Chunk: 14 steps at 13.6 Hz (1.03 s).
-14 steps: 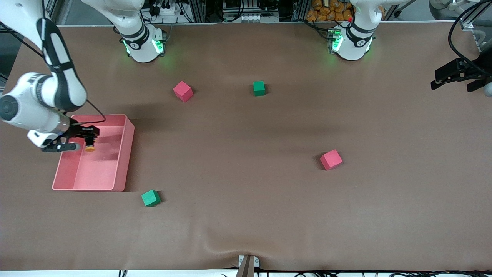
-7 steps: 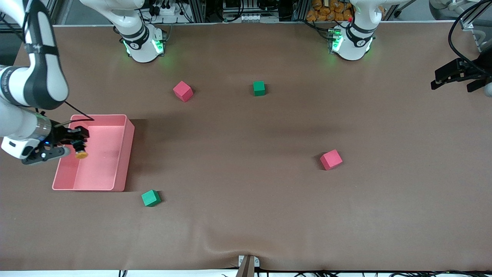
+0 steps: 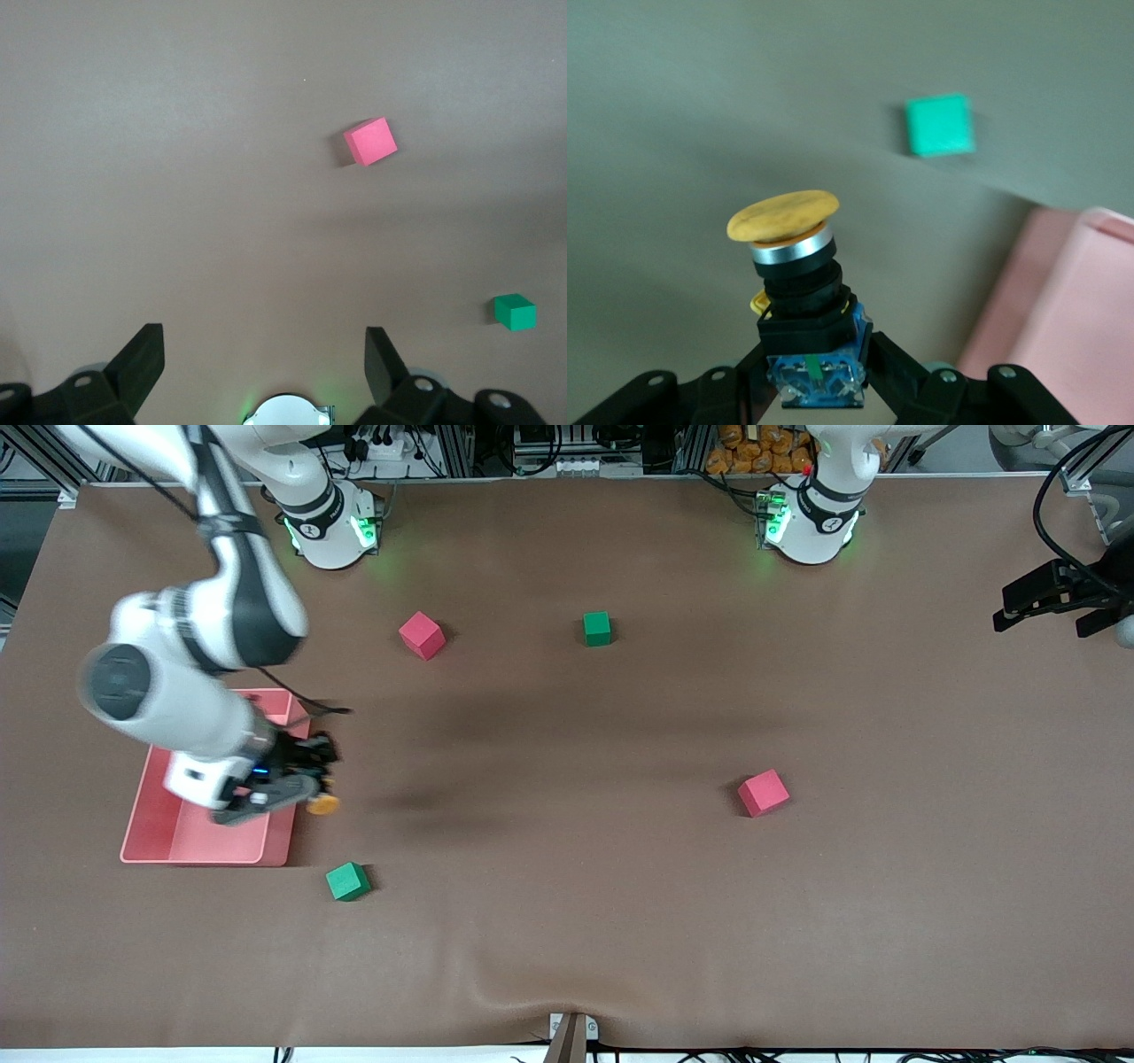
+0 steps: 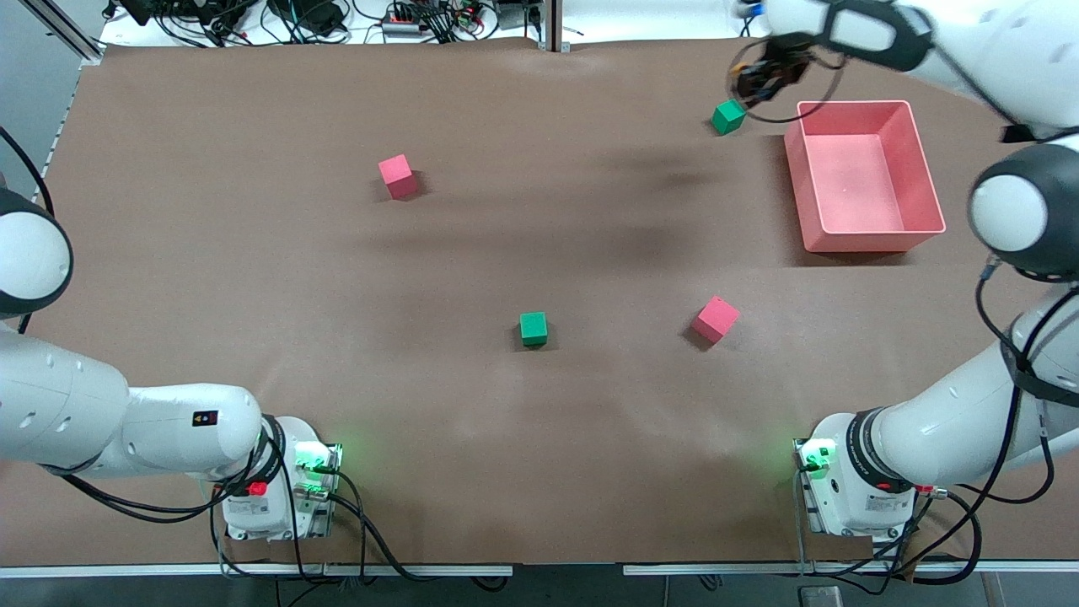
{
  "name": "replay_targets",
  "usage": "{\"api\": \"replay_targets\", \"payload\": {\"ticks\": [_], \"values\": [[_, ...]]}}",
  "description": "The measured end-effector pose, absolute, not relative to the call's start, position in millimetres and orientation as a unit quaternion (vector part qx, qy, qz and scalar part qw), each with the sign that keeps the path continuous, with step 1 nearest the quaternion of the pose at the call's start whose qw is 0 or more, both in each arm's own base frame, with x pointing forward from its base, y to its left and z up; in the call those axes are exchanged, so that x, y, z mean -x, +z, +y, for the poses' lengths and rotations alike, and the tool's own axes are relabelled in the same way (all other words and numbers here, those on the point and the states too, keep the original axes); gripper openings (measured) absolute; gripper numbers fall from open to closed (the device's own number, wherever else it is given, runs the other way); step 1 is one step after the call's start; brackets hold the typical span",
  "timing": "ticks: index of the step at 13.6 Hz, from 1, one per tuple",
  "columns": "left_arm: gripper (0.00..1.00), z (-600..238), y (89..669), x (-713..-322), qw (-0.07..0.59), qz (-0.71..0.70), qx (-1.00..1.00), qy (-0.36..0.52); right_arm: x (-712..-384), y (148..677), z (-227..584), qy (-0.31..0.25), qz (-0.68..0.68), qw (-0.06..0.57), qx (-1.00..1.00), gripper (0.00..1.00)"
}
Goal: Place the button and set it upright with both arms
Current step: 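Lift the button out of the tray with the right gripper, then set the button on the table and open the right gripper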
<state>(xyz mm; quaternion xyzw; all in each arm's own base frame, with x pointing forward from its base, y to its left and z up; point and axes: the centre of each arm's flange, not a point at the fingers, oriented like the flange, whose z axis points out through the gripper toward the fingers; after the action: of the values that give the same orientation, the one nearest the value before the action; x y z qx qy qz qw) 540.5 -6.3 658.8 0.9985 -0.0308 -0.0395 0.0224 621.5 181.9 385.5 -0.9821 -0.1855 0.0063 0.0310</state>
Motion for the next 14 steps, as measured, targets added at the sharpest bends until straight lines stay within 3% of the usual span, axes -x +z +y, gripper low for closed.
{"api": "replay_targets", "payload": {"ticks": [3, 8, 10, 14], "values": [[1.00, -6.5, 658.7, -540.5, 0.022, -0.031, -0.998, -0.040, -605.3, 347.5, 304.6, 0.000, -0.166, 0.032, 0.986, 0.44], [1.00, -6.2, 658.2, -540.5, 0.022, -0.031, -0.998, -0.040, -534.1, 278.0, 502.0, -0.025, -0.106, 0.047, 0.993, 0.44], [1.00, -6.1, 655.7, -541.4, 0.023, -0.031, -0.998, -0.043, -513.1, 248.0, 531.3, -0.027, -0.092, 0.048, 0.994, 0.44], [1.00, -5.9, 649.4, -545.0, 0.023, -0.030, -0.998, -0.049, -509.7, 221.5, 536.2, -0.018, -0.049, 0.041, 0.998, 0.44]]}}
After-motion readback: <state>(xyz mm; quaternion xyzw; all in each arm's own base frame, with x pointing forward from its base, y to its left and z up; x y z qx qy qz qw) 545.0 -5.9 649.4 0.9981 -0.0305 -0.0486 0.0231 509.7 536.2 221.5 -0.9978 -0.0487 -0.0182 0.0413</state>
